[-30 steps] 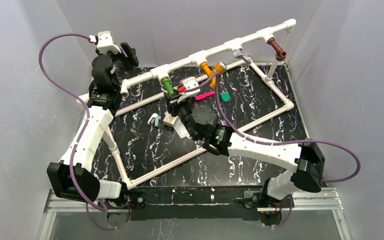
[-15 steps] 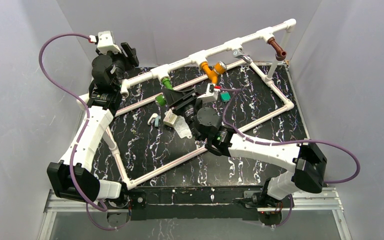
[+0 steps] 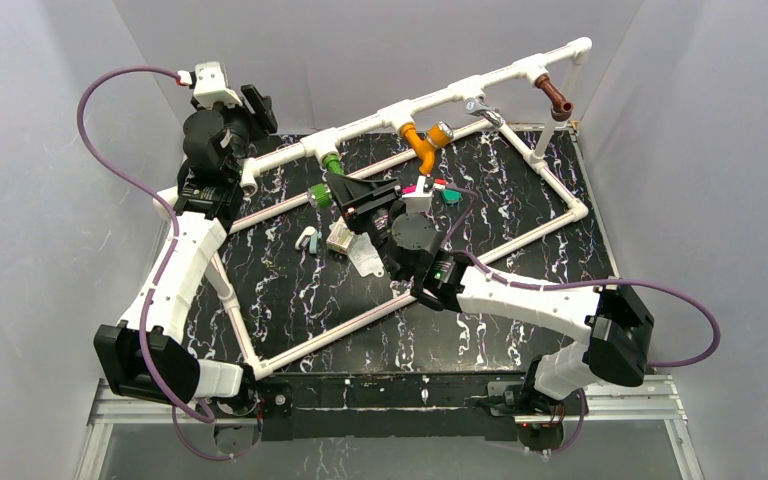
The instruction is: Install the water faucets
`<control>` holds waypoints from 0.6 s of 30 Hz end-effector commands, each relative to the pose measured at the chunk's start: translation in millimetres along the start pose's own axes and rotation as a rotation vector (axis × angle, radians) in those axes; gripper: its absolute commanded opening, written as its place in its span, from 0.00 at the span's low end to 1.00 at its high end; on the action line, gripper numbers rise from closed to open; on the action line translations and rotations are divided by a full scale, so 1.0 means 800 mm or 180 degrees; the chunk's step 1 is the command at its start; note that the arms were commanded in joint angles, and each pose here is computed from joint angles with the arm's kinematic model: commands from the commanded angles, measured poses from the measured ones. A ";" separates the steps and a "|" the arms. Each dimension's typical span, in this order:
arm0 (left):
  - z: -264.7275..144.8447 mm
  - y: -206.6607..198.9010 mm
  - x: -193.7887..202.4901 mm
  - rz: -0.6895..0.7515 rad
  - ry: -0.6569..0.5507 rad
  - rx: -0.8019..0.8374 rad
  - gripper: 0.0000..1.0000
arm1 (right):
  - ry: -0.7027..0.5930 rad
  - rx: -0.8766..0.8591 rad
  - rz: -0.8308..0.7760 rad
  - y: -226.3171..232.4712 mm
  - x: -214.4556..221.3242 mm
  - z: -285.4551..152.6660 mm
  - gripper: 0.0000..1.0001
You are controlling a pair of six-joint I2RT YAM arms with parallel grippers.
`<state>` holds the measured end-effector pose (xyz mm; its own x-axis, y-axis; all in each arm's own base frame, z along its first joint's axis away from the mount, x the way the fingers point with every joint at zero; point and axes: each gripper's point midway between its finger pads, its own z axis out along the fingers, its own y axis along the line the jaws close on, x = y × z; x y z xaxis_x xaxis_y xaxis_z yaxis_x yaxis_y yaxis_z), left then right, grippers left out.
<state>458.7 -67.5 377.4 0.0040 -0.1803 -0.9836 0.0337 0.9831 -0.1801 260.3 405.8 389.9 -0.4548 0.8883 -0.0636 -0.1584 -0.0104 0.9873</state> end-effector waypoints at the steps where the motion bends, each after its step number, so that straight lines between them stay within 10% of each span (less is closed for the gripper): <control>1: -0.039 0.037 0.259 0.0324 0.1947 -0.0247 0.59 | 0.0062 -0.0581 0.0651 0.091 -0.014 -0.009 0.26; 8: -0.039 0.037 0.261 0.0325 0.1955 -0.0247 0.59 | 0.0110 -0.0620 0.0393 0.088 -0.016 -0.020 0.68; 18: -0.039 0.038 0.261 0.0344 0.1959 -0.0262 0.59 | 0.0304 -0.0221 0.0054 0.050 -0.021 -0.048 0.87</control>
<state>457.6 -73.0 376.2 -0.0042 -0.1796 -0.9837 0.0492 0.9825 -0.1796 241.3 391.5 410.5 -0.5169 0.8524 -0.0784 -0.2096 -0.0373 0.9771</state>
